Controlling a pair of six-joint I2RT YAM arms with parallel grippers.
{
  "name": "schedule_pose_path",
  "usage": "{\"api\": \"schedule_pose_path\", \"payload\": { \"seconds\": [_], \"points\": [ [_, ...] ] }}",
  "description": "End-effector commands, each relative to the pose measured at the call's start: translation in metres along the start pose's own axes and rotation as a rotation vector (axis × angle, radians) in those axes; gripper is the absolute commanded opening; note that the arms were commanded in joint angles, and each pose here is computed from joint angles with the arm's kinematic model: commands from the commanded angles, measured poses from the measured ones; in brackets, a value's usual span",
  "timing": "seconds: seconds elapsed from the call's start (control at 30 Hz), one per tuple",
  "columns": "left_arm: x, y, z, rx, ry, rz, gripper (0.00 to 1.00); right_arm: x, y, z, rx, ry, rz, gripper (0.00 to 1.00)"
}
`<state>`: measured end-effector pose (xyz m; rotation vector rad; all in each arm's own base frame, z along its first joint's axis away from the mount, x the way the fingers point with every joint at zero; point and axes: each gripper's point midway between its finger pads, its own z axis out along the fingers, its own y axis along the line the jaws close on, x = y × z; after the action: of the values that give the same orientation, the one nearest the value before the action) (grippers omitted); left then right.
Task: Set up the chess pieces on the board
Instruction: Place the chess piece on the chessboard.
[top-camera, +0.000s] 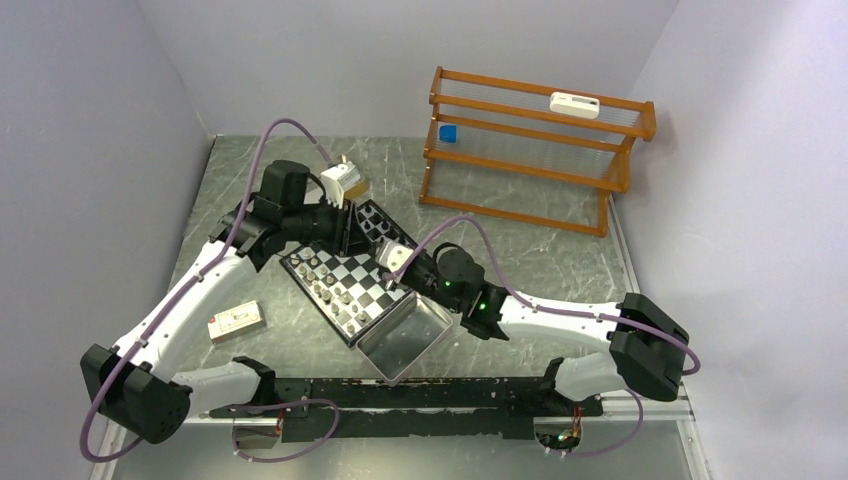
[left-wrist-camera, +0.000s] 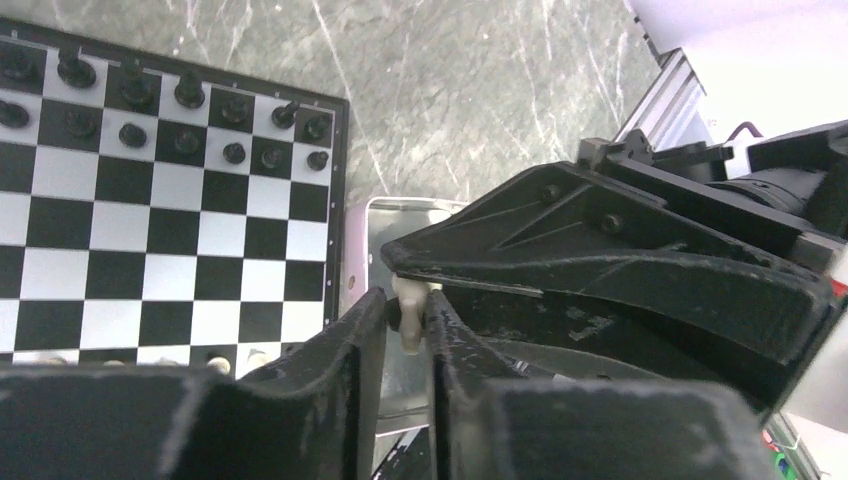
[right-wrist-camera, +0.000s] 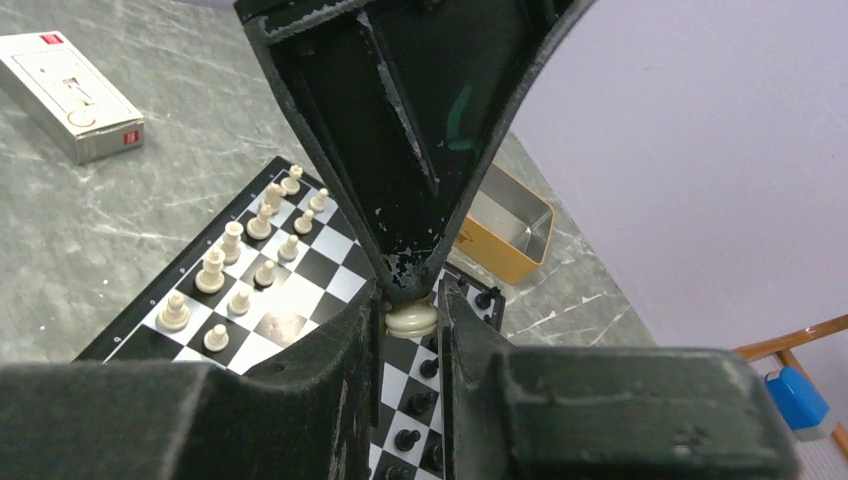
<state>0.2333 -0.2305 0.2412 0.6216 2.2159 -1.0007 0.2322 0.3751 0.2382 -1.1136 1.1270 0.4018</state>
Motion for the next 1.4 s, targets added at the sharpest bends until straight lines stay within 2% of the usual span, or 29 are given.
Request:
{"api": "schedule_pose_path", "payload": {
  "seconds": [0.0,0.13,0.23,0.3,0.4,0.53,0.63,0.67,0.7,0.83,0.97,1.1,1.37],
  "points": [
    [-0.019,-0.005,-0.004,-0.002,-0.084,0.035,0.19,-0.021,-0.013,0.0,0.065,-0.078,0.06,0.03],
    [-0.019,-0.006,-0.009,-0.021,-0.074,0.026,0.06,-0.019,-0.015,-0.002,0.081,-0.067,0.076,0.05],
    [-0.019,-0.006,-0.014,-0.038,-0.064,0.023,0.05,-0.016,-0.014,-0.003,0.083,-0.058,0.111,0.17],
    [-0.018,-0.004,-0.019,-0.074,-0.057,0.017,0.05,-0.013,-0.012,-0.005,0.082,-0.038,0.155,0.29],
    [-0.011,0.005,-0.027,-0.145,-0.025,0.006,0.05,-0.008,-0.001,-0.016,0.04,-0.002,0.222,0.53],
    [0.011,0.021,-0.036,-0.24,0.048,0.004,0.05,-0.001,0.01,-0.049,0.018,-0.011,0.313,0.75],
    [0.03,0.036,-0.041,-0.32,0.089,-0.008,0.05,-0.009,0.003,-0.077,0.049,-0.046,0.371,0.82],
    [0.037,0.04,-0.04,-0.337,0.107,-0.015,0.05,-0.01,0.001,-0.085,0.055,-0.049,0.387,0.88],
    [0.044,0.043,-0.039,-0.353,0.125,-0.023,0.05,-0.011,0.0,-0.091,0.061,-0.049,0.4,0.98],
    [0.076,0.059,-0.03,-0.428,0.222,-0.055,0.05,-0.014,-0.004,-0.115,0.063,-0.034,0.409,1.0],
    [0.079,0.068,-0.028,-0.527,0.204,-0.061,0.05,-0.01,-0.01,-0.13,0.1,-0.019,0.417,1.0],
    [0.097,0.078,-0.022,-0.601,0.263,-0.07,0.05,-0.003,-0.013,-0.139,0.127,-0.004,0.422,1.0],
    [0.134,0.077,-0.003,-0.639,0.315,-0.11,0.05,-0.007,-0.016,-0.154,0.139,-0.01,0.466,1.0]
  ]
}}
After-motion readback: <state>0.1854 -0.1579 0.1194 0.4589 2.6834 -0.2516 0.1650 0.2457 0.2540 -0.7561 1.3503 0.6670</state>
